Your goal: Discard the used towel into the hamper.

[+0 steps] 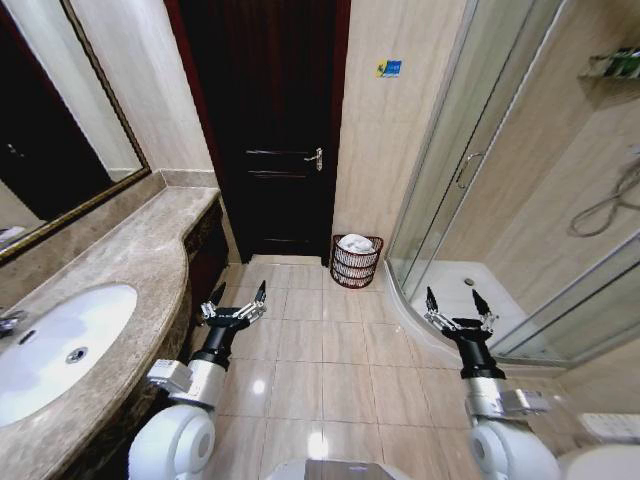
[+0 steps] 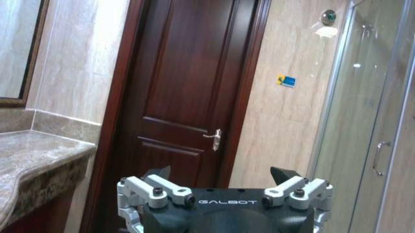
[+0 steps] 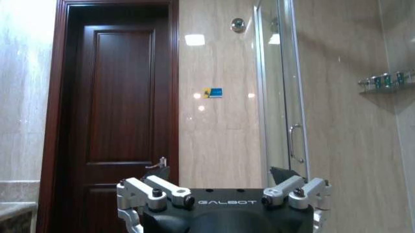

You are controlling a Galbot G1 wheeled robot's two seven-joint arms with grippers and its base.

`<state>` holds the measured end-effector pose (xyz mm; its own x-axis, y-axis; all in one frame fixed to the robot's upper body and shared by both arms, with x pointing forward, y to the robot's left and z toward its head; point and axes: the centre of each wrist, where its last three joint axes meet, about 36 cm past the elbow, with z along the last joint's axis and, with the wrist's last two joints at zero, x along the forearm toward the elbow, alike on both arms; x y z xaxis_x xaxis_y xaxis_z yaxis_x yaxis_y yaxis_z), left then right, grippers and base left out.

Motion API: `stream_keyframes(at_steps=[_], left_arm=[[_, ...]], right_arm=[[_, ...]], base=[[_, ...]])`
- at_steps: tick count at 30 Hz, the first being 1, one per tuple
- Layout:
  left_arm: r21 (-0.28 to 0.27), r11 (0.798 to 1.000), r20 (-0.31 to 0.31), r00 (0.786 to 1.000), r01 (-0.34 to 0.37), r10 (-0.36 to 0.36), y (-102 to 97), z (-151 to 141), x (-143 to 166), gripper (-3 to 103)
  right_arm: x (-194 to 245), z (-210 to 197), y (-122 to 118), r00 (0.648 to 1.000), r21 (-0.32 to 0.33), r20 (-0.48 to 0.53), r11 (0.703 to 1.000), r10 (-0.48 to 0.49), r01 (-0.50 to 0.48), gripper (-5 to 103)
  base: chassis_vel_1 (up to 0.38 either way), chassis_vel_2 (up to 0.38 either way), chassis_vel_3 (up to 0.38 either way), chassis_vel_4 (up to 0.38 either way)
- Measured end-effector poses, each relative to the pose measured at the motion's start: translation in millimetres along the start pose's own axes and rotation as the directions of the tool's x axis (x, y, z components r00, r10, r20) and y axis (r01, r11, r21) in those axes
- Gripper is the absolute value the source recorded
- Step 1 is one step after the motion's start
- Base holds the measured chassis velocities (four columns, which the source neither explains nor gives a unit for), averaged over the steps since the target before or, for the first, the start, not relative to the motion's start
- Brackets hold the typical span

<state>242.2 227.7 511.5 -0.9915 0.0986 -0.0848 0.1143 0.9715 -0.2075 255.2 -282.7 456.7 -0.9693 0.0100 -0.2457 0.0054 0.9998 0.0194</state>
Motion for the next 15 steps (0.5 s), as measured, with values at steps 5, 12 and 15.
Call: stream_keyframes(at_steps=[5, 12, 15], left_arm=[[0.0, 1.0, 0.0, 1.0, 0.0, 0.0, 0.0, 0.0, 0.0, 100], [0.0, 1.0, 0.0, 1.0, 0.0, 0.0, 0.0, 0.0, 0.0, 100], [0.0, 1.0, 0.0, 1.0, 0.0, 0.0, 0.0, 0.0, 0.0, 100]], right_arm=[[0.0, 0.0, 0.0, 1.0, 0.0, 0.0, 1.0, 0.0, 0.0, 100], [0.0, 0.0, 0.0, 1.0, 0.0, 0.0, 1.0, 0.0, 0.0, 100], [0.0, 0.0, 0.0, 1.0, 0.0, 0.0, 1.0, 0.0, 0.0, 100]], base=[[0.0, 0.0, 0.0, 0.0], [0.0, 0.0, 0.0, 0.0], [0.0, 0.0, 0.0, 0.0]])
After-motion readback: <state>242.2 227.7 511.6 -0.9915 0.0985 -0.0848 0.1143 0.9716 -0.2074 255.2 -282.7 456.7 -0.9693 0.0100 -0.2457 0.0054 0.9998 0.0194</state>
